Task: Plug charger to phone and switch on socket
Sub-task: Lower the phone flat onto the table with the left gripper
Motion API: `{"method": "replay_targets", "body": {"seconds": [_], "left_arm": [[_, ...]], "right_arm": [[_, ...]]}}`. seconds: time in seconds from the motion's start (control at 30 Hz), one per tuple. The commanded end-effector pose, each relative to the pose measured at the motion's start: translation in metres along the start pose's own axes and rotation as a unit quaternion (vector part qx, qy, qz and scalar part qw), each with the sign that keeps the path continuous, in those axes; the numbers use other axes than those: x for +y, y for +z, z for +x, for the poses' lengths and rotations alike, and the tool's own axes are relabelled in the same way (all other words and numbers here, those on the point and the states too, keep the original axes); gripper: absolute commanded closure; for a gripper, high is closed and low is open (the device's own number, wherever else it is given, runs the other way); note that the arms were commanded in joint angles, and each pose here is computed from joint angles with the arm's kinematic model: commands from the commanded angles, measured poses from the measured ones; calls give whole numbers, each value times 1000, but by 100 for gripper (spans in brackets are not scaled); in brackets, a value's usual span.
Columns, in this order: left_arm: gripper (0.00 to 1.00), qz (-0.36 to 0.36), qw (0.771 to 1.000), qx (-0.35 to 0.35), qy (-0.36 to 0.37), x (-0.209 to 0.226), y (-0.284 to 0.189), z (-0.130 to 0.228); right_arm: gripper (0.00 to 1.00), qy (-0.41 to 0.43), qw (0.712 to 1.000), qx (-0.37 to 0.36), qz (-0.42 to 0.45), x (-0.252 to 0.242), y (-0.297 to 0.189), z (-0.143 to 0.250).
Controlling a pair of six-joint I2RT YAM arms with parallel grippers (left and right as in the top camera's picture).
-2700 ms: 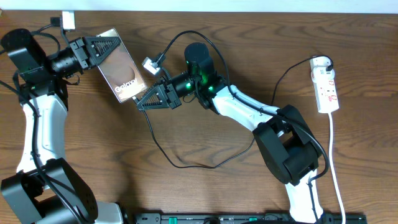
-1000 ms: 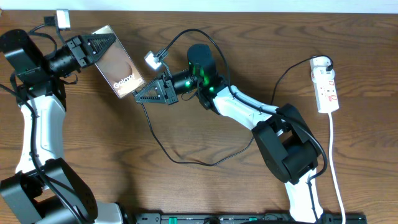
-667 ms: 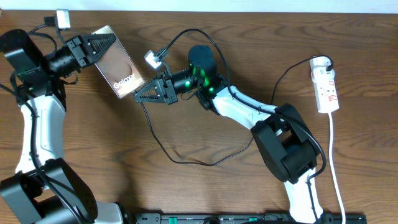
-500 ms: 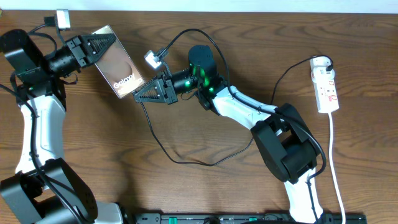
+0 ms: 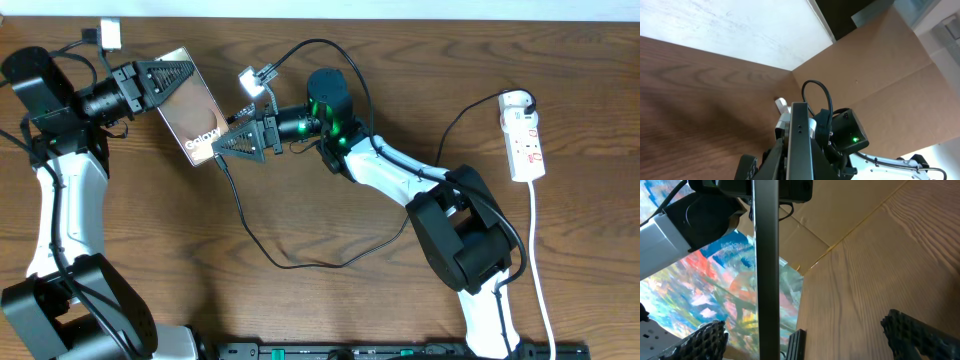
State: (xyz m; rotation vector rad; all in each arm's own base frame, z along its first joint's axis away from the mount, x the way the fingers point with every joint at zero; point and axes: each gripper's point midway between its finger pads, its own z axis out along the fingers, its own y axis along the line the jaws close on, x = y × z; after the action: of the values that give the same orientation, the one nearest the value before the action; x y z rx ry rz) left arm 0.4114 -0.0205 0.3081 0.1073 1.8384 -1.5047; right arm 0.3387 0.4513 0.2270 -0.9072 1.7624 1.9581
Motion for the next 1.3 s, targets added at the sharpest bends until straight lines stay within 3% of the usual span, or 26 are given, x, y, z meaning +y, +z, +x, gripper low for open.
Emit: {"method": "replay_targets", "body": {"seconds": [0.0, 0.3, 0.5, 0.67, 0.87, 1.07, 1.27], "left_arm": [[93, 11, 1000, 7, 13, -10, -3, 2], [92, -21, 999, -24, -16, 13, -36, 1], [92, -80, 992, -46, -85, 51, -56, 18], [93, -204, 968, -32, -139, 99, -67, 51], [92, -348, 920, -10, -182, 139, -93, 80], [92, -394, 901, -5, -183, 151, -103, 85], [93, -407, 896, 22, -175, 157, -88, 98]], "right_arm": [[1, -5, 1000, -10, 0, 7, -1, -11], [1, 2, 1000, -13, 3, 5, -5, -13], [1, 1, 1000, -16, 5, 3, -8, -15], [1, 1, 1000, -16, 5, 3, -8, -16], [1, 1, 1000, -16, 5, 3, -8, -15], [1, 1, 1000, -16, 6, 3, -7, -15], [1, 2, 1000, -14, 4, 4, -6, -14]]}}
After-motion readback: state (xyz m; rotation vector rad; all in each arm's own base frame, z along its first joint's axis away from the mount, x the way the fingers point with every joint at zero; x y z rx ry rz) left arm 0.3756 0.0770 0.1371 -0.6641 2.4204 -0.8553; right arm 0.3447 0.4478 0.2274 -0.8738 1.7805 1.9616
